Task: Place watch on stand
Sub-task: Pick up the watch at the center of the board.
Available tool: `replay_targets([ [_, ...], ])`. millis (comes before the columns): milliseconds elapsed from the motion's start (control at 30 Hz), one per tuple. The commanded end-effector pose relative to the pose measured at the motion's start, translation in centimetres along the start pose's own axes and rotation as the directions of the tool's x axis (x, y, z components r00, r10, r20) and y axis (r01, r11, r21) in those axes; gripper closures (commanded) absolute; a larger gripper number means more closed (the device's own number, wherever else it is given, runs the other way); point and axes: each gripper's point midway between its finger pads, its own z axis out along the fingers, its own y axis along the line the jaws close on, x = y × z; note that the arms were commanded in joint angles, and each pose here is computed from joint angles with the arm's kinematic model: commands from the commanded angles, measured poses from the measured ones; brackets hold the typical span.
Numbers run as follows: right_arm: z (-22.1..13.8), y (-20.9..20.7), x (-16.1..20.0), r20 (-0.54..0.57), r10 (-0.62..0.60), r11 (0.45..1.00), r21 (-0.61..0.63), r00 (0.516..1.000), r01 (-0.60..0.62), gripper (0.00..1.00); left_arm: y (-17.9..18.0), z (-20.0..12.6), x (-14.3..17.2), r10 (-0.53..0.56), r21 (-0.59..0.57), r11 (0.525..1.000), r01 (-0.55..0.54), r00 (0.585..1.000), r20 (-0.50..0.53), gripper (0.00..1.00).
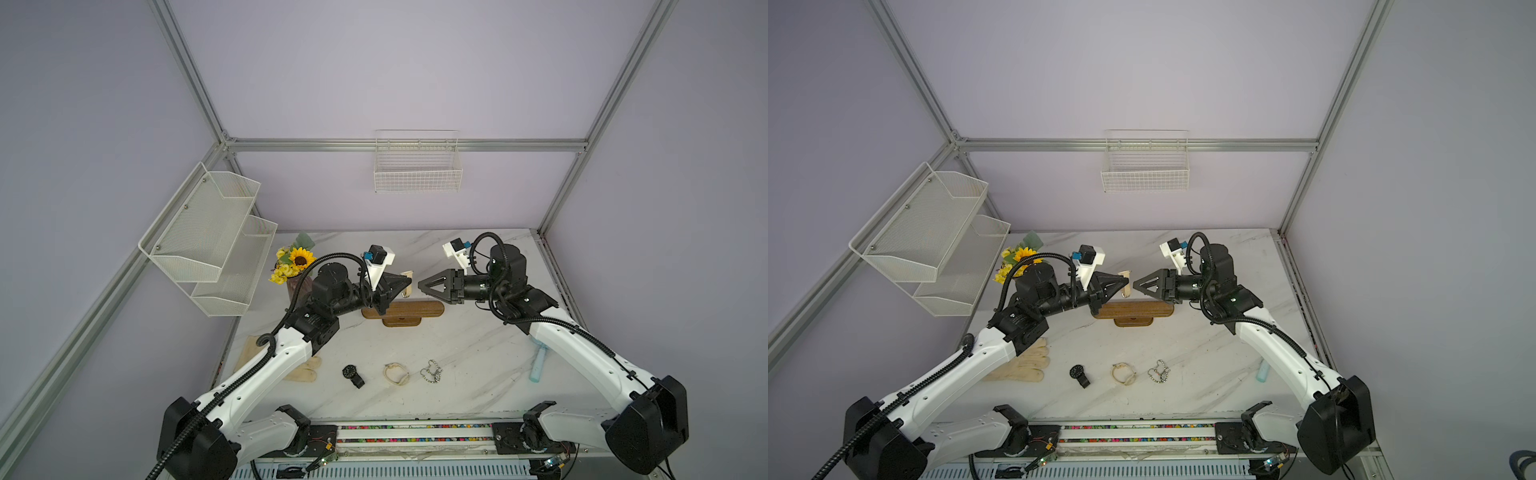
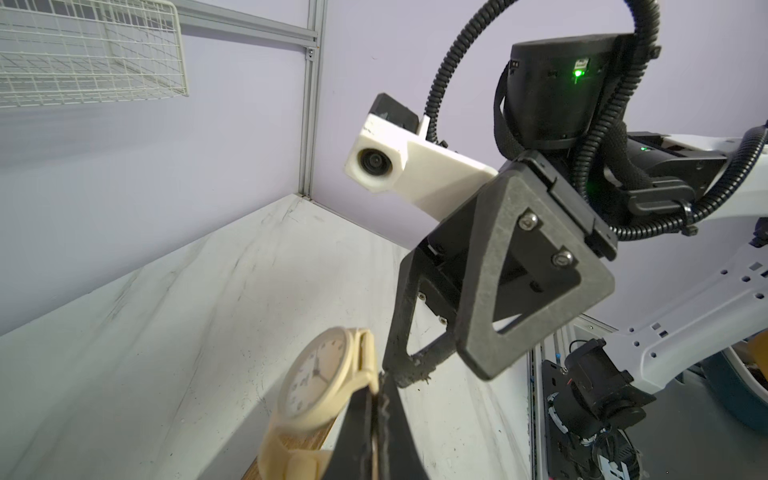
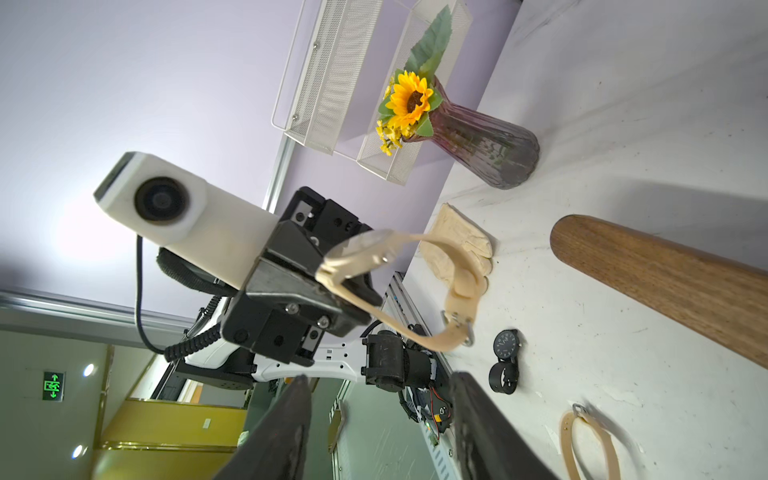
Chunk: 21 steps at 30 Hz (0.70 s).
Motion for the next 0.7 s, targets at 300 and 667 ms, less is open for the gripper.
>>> replay_targets([
  [300, 0.3, 0.6, -1.4, -0.005, 0.258, 0.959, -0.117, 0.966, -0.257, 0.39, -2.5, 0.8, 1.8, 0.155, 0.06, 0.986, -0.153, 0.987, -0.038, 1.0],
  [667, 0.4, 0.9, -1.1, -0.049, 0.265, 0.955, -0.127, 0.963, -0.269, 0.62, -2.6, 1.4, 3.5, 0.186, 0.061, 0.982, -0.181, 0.978, -0.096, 1.0],
])
